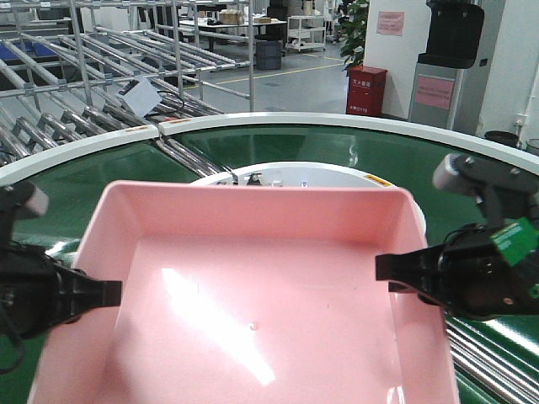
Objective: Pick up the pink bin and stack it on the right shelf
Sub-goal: 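Close both grippers on the bin walls and lift it off the conveyor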
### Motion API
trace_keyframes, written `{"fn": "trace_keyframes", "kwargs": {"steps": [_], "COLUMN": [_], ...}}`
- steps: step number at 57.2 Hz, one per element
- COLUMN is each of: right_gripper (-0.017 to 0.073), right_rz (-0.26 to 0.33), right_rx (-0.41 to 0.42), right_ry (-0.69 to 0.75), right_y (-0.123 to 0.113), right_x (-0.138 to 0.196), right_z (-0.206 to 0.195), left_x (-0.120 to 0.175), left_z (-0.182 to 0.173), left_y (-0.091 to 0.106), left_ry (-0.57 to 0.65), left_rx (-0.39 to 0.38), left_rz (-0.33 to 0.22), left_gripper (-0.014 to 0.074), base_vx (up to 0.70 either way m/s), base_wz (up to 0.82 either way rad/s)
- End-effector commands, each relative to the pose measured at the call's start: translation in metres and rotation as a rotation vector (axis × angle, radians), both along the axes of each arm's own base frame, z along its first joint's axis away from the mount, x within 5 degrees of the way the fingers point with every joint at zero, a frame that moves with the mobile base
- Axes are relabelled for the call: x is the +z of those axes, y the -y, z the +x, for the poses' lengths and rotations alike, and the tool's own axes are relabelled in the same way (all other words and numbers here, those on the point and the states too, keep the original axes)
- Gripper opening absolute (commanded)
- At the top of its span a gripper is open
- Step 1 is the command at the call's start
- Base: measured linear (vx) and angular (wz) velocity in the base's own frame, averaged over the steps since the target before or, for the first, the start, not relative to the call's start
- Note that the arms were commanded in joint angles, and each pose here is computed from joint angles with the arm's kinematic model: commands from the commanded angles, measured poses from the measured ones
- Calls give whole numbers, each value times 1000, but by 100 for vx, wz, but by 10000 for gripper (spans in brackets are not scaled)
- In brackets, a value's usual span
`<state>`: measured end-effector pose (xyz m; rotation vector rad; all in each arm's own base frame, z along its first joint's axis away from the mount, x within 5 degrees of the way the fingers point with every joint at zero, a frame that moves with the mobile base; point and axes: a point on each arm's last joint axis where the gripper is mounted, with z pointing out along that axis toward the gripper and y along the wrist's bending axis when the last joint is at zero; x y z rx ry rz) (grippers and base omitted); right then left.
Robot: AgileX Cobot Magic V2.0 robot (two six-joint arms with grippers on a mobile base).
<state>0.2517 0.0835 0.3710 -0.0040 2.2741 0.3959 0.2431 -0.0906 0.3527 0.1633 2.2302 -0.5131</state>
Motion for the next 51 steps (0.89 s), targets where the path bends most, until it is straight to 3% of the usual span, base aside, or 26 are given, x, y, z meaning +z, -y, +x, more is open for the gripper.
{"fn": "trace_keyframes", "kwargs": {"steps": [1,51], "right_gripper": [-9,-9], "right_rz": [9,4], "right_rx": [-33,-28], "right_ry": [173,169], "right_y": [10,10], "right_x": [31,31], "right_z": [-8,-11], "left_x": [28,31], "left_z": [-14,-25], "left_y": [-7,-9], "left_ry": [124,95], "left_rx": [41,22], "left_rz": [-62,-59], "left_gripper": [-3,-2], "base_vx": [0,0], "base_wz": [0,0]}}
